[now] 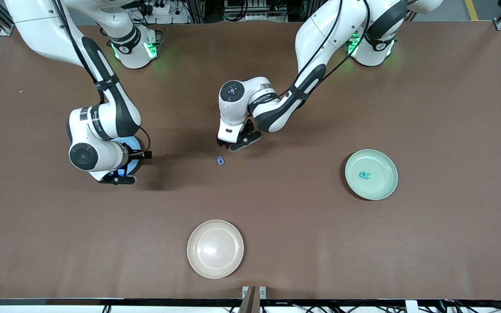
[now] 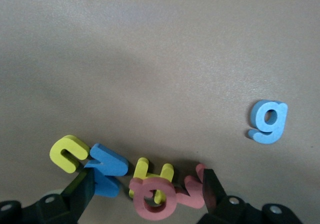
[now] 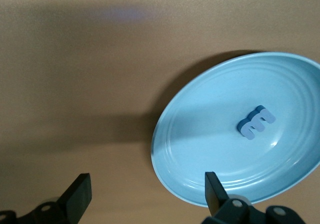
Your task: Sort upper and lower case letters into plates
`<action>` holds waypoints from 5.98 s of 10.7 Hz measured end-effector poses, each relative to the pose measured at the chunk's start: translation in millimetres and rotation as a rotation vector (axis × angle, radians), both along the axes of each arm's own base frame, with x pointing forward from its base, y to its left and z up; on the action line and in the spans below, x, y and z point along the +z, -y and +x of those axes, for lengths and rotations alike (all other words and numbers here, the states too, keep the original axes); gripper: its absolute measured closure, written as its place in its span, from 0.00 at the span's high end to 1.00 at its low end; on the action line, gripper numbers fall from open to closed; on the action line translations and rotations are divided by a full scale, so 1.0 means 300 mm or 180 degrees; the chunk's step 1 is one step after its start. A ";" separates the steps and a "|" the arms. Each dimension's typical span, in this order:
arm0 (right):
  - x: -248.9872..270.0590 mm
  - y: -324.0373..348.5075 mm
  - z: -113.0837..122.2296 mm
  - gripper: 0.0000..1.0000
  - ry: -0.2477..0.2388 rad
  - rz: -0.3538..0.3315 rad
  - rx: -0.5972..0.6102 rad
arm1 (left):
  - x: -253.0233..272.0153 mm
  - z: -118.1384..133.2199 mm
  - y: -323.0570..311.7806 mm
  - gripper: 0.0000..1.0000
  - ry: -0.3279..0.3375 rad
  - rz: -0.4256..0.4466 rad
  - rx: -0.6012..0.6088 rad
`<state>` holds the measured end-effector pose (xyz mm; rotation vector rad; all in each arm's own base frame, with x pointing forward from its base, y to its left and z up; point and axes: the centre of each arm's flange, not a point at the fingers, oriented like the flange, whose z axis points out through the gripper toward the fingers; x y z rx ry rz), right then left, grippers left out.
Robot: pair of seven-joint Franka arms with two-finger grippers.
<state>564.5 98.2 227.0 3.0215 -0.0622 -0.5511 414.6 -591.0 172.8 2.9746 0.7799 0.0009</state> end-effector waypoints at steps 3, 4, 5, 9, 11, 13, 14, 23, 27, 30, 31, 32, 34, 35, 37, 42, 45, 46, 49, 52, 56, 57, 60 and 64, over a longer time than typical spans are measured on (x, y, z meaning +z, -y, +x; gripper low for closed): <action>0.000 0.000 0.000 1.00 0.0000 0.0000 0.0000 | 0.001 0.000 0.000 0.93 0.0001 -0.0001 0.0000; 0.000 0.000 0.000 1.00 0.0000 0.0000 0.0000 | 0.000 -0.001 0.001 0.93 0.0001 -0.0001 -0.0002; 0.000 0.000 0.000 1.00 0.0000 0.0000 -0.0001 | 0.000 -0.006 0.005 0.93 0.0001 -0.0001 -0.0010; 0.000 0.000 0.000 1.00 0.0000 -0.0001 -0.0002 | 0.003 -0.019 0.016 0.92 0.0004 -0.0005 -0.0032; 0.000 0.000 0.000 1.00 0.0000 -0.0001 -0.0003 | 0.003 -0.019 0.017 0.88 0.0005 -0.0006 -0.0032; 0.000 0.000 0.000 1.00 0.0000 -0.0001 -0.0003 | 0.008 -0.017 0.019 0.78 0.0010 -0.0012 -0.0031; 0.000 0.000 0.000 1.00 0.0000 -0.0001 -0.0003 | 0.009 -0.016 0.019 0.67 0.0012 -0.0015 -0.0030; 0.000 -0.004 -0.001 1.00 -0.0006 0.0024 -0.0066 | 0.024 -0.011 0.028 0.42 0.0032 -0.0037 -0.0033; 0.002 -0.068 -0.010 1.00 -0.0004 0.0006 -0.0440 | 0.033 -0.010 0.031 0.36 0.0045 -0.0042 -0.0043; 0.010 -0.179 -0.029 1.00 0.0029 -0.0092 -0.0540 | 0.034 -0.005 0.029 0.36 0.0053 -0.0040 -0.0058; 0.013 -0.198 -0.032 1.00 0.0039 -0.0113 -0.0573 | 0.035 0.001 0.023 0.36 0.0050 -0.0015 -0.0094; 0.015 -0.201 -0.030 1.00 0.0045 -0.0117 -0.0583 | 0.046 0.016 0.012 0.36 0.0042 0.0040 -0.0146; 0.016 -0.198 -0.028 1.00 0.0047 -0.0115 -0.0599 | 0.132 0.087 -0.038 0.36 0.0033 0.0119 -0.0192; 0.017 -0.205 -0.029 1.00 0.0039 -0.0087 -0.0631 | 0.201 0.135 -0.076 0.36 -0.0005 0.0117 -0.0218; 0.032 -0.283 -0.037 1.00 0.0052 -0.0051 -0.0753 | 0.348 0.260 -0.201 0.36 -0.0142 0.0059 -0.0302; 0.064 -0.626 -0.070 1.00 0.0235 -0.0099 -0.1282 | 0.511 0.586 -0.707 0.36 -0.0354 -0.0026 -0.0646; -0.002 -0.822 -0.114 1.00 0.0566 0.0064 -0.1242 | 0.586 0.689 -1.069 0.36 -0.0571 -0.0177 -0.0949; -0.023 -0.864 -0.130 1.00 0.0631 0.0105 -0.1191 | 0.584 0.719 -1.205 0.36 -0.0611 -0.0208 -0.1012; -0.072 -0.956 -0.167 0.99 0.0811 0.0204 -0.1026 | 0.548 0.751 -1.452 0.36 -0.0726 -0.0255 -0.1217; -0.118 -1.011 -0.194 0.98 0.0994 0.0187 -0.0749 | 0.500 0.753 -1.594 0.36 -0.0768 -0.0264 -0.1349; -0.134 -1.051 -0.178 0.95 0.1230 0.0135 -0.0398 | 0.341 0.700 -1.608 0.36 -0.0780 -0.0031 -0.1592; -0.145 -1.051 -0.177 0.94 0.1226 0.0128 -0.0392 | 0.326 0.693 -1.601 0.36 -0.0784 -0.0047 -0.1604; -0.155 -1.049 -0.178 0.88 0.1224 0.0114 -0.0377 | 0.310 0.684 -1.595 0.36 -0.0760 -0.0037 -0.1632; -0.156 -1.046 -0.176 0.62 0.1227 0.0108 -0.0378 | 0.304 0.680 -1.592 0.74 -0.0749 -0.0030 -0.1609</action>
